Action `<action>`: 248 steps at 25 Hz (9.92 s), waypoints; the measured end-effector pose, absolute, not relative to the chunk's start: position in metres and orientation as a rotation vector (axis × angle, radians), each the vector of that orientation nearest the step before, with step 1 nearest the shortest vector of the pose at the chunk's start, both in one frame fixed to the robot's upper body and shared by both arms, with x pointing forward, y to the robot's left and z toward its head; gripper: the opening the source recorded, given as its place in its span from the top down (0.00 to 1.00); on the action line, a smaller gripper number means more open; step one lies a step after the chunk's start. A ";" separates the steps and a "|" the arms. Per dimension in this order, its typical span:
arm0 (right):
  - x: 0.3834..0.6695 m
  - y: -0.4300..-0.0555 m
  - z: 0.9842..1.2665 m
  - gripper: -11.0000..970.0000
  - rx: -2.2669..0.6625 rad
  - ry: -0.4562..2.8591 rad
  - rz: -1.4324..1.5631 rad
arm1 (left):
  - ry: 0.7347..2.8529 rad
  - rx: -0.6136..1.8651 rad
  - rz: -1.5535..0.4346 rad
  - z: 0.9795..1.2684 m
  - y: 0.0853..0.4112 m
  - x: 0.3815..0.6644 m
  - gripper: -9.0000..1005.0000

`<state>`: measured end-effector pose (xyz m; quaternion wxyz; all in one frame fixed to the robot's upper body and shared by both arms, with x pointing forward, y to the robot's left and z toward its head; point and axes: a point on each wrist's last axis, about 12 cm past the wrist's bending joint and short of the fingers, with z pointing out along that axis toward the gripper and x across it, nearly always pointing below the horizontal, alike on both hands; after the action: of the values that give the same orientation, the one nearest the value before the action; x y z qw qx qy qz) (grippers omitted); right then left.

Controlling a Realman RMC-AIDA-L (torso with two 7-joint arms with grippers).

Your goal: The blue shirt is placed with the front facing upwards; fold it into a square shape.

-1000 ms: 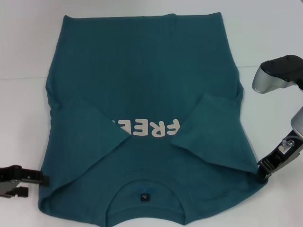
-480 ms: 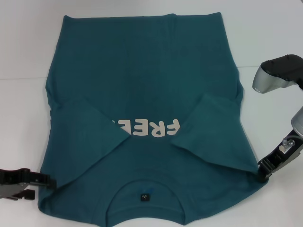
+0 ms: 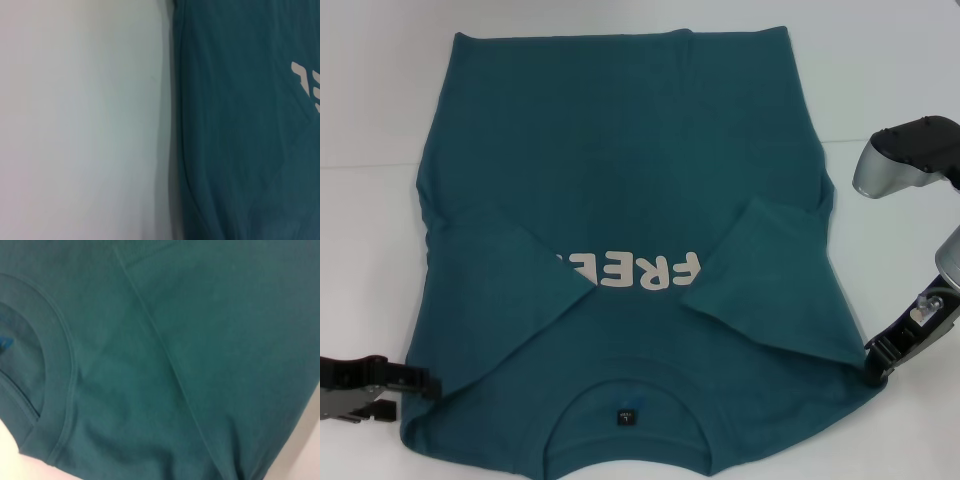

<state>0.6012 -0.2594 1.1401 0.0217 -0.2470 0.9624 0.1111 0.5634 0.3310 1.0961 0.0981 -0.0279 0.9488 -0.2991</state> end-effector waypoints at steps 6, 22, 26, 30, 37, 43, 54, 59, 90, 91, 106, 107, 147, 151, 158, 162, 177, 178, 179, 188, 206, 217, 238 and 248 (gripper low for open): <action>0.601 -0.259 1.140 0.94 -0.768 2.981 0.344 | 2.815 -0.066 -0.876 1.096 0.329 0.564 0.23; 0.601 -0.259 1.140 0.94 -0.782 2.976 0.343 | 2.825 -0.074 -0.863 1.095 0.326 0.568 0.24; 0.601 -0.259 1.140 0.94 -0.783 2.976 0.343 | 2.837 -0.069 -0.834 1.094 0.327 0.567 0.33; 0.602 -0.259 1.141 0.94 -0.783 2.976 0.344 | 2.857 -0.038 -0.810 1.093 0.325 0.567 0.45; 0.602 -0.259 1.141 0.94 -0.783 2.976 0.343 | 2.861 -0.021 -0.806 1.094 0.323 0.568 0.68; 0.602 -0.261 1.141 0.94 -0.779 2.977 0.342 | 2.856 -0.006 -0.811 1.095 0.322 0.569 0.85; 0.601 -0.266 1.150 0.94 -0.815 2.920 0.392 | 2.789 0.144 -0.852 1.095 0.323 0.566 0.93; 0.595 -0.275 1.153 0.94 -0.825 2.852 0.511 | 2.726 0.198 -0.904 1.095 0.326 0.562 0.93; 0.485 -0.355 1.095 0.95 -0.733 2.251 1.030 | 2.358 0.257 -1.081 1.064 0.366 0.484 0.93; 0.483 -0.357 1.094 0.95 -0.720 2.240 1.029 | 2.346 0.256 -1.081 1.063 0.368 0.479 0.93; 0.430 -0.377 1.070 0.95 -0.727 2.081 1.032 | 2.219 0.359 -1.153 1.058 0.373 0.435 0.93; 0.426 -0.377 1.069 0.95 -0.733 2.072 1.034 | 2.212 0.366 -1.155 1.058 0.373 0.433 0.93; 0.389 -0.408 1.058 0.95 -0.472 1.889 0.846 | 2.043 0.388 -1.228 1.046 0.354 0.414 0.94; 0.415 -0.407 1.058 0.95 -0.421 1.899 0.794 | 2.011 0.328 -1.185 1.048 0.356 0.428 0.94; 0.443 -0.401 1.057 0.95 -0.385 1.889 0.763 | 1.960 0.244 -1.106 1.045 0.351 0.455 0.94; 0.460 -0.396 1.057 0.95 -0.362 1.863 0.741 | 1.947 0.242 -1.061 1.044 0.343 0.474 0.94; 0.495 -0.385 1.062 0.95 -0.337 1.824 0.675 | 1.852 0.223 -0.974 1.053 0.338 0.505 0.94; 0.497 -0.386 1.063 0.95 -0.334 1.820 0.668 | 1.845 0.223 -0.967 1.054 0.338 0.507 0.94; 0.499 -0.386 1.064 0.95 -0.332 1.819 0.661 | 1.842 0.222 -0.962 1.055 0.338 0.508 0.94; 0.524 -0.382 1.071 0.94 -0.338 1.818 0.606 | 1.816 0.215 -0.911 1.061 0.331 0.531 0.94; 0.579 -0.372 1.083 0.95 -0.308 1.858 0.454 | 1.822 0.137 -0.802 1.072 0.321 0.576 0.94; 0.599 -0.364 1.084 0.95 -0.283 1.893 0.387 | 1.842 0.125 -0.740 1.076 0.311 0.597 0.94; 0.617 -0.350 1.083 0.95 -0.302 1.913 0.327 | 1.853 0.077 -0.683 1.075 0.302 0.611 0.94; 0.624 -0.347 1.082 0.95 -0.301 1.935 0.277 | 1.876 0.090 -0.628 1.074 0.292 0.621 0.94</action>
<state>0.6237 -0.3473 1.0823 0.5495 -0.1271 0.8174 0.1170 0.6211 0.2918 1.0741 0.5486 0.0379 0.7920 -0.2653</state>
